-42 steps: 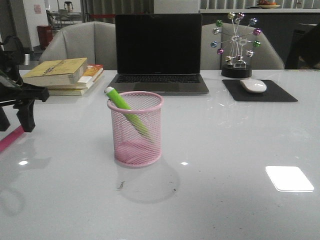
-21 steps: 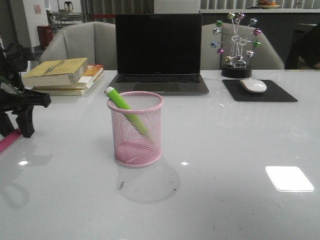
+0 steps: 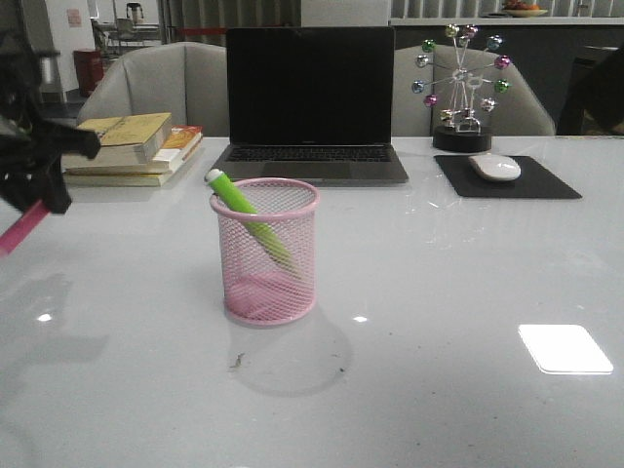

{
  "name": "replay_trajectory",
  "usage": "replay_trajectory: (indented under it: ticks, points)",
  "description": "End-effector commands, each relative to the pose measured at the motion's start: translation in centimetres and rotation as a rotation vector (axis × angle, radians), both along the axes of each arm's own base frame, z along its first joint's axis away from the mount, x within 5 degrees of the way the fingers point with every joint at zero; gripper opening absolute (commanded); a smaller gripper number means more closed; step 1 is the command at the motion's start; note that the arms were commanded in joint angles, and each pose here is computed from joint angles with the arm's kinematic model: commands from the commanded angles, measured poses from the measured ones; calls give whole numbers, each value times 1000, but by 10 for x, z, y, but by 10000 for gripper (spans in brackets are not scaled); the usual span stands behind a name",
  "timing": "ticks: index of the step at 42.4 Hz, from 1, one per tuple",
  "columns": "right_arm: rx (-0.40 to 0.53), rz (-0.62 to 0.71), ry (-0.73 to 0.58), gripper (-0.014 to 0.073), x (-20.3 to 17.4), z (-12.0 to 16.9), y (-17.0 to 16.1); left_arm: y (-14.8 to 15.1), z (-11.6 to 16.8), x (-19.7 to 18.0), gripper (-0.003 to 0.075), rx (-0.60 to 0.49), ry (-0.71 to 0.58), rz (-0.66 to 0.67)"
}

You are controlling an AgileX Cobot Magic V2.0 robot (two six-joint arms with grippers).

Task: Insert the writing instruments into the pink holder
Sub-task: 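Lift the pink marker and carry it over the holder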

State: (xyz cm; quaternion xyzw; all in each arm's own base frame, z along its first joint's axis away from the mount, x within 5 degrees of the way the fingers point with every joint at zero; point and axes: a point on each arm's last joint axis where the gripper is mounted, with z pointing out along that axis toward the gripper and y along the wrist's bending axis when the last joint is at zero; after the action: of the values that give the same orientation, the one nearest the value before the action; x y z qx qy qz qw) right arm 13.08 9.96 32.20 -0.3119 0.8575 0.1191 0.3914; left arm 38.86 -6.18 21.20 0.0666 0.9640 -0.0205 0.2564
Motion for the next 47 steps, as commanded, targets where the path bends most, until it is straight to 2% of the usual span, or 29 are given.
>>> replay_trajectory:
  ticks: [1,9,13,17,25,36,41,47]
  points:
    - [57,3,-87,454,2,15,1,-21,62,-28,93,-83,-310,-56]
    - [57,3,-87,454,2,15,1,-56,111,-98,93,-233,-710,-194]
    - [57,3,-87,454,2,15,1,-68,122,-130,93,-335,-871,-245]
    - [57,3,-87,454,2,15,1,-81,120,-153,93,-412,-981,-309]
    - [57,3,-87,454,2,15,1,-115,110,-163,93,-508,-1073,-414]
    - [57,3,-87,454,2,15,1,-148,81,-151,93,-611,-1222,-444]
    - [57,3,-87,454,2,15,1,-160,64,-140,93,-612,-1227,-453]
    - [57,3,-87,454,2,15,1,-171,39,-128,93,-583,-1169,-461]
